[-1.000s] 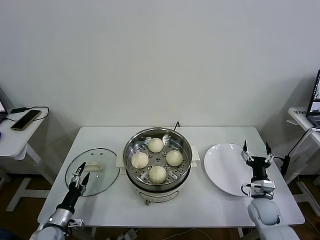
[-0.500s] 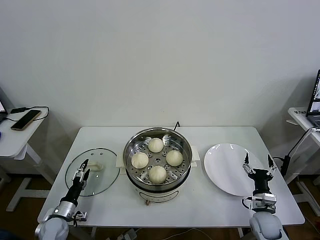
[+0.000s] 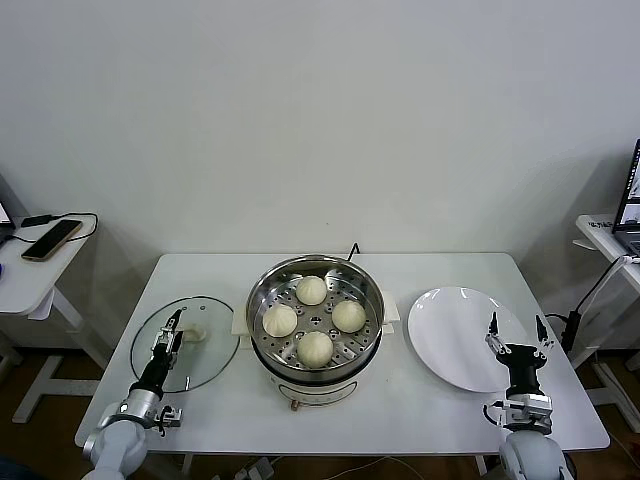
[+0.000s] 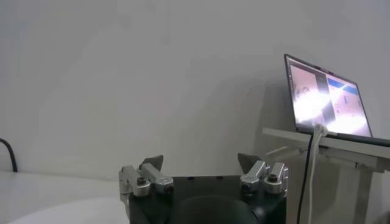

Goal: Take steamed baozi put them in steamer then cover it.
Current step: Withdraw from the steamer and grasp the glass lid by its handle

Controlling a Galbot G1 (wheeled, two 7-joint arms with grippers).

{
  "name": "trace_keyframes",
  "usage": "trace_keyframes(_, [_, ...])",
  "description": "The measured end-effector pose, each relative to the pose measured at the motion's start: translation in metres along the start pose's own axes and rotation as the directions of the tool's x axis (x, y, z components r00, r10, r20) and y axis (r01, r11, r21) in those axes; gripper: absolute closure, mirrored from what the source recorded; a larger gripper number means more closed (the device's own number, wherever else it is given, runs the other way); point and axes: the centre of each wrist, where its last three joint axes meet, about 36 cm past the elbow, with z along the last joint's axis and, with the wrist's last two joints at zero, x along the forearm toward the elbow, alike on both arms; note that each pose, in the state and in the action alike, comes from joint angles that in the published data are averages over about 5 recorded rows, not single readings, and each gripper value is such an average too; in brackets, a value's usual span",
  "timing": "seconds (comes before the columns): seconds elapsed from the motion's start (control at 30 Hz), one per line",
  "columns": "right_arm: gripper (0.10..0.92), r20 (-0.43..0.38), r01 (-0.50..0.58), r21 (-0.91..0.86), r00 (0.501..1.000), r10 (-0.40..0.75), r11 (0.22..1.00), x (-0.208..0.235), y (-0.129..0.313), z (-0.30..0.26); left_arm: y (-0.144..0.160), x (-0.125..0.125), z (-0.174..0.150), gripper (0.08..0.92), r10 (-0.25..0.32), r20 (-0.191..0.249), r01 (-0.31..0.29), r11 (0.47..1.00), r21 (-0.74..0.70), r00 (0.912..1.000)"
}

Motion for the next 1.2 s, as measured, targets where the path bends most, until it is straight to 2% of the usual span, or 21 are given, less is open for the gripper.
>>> trace_keyframes(0.6, [0.2,0.0,-0.001,0.012,1.0,0.001,1.0,0.003,-0.001,0.003,0.0,-0.023,-0.012,0.189,0.012,-0.038,-0.012,1.0,0.019,0.9992])
trace_keyframes(0.73, [0.2,0.0,-0.001,0.012,1.0,0.001,1.0,0.003,0.0,0.003,-0.001,-0.025,-0.013,0.276,0.024,-0.044,-0.023,0.999,0.023,0.9987])
trace_keyframes(1.2, [0.2,0.005,0.008,0.013,1.0,-0.008,1.0,0.003,0.005,0.004,-0.008,-0.026,-0.014,0.682,0.04,-0.054,-0.038,0.998,0.047,0.9977])
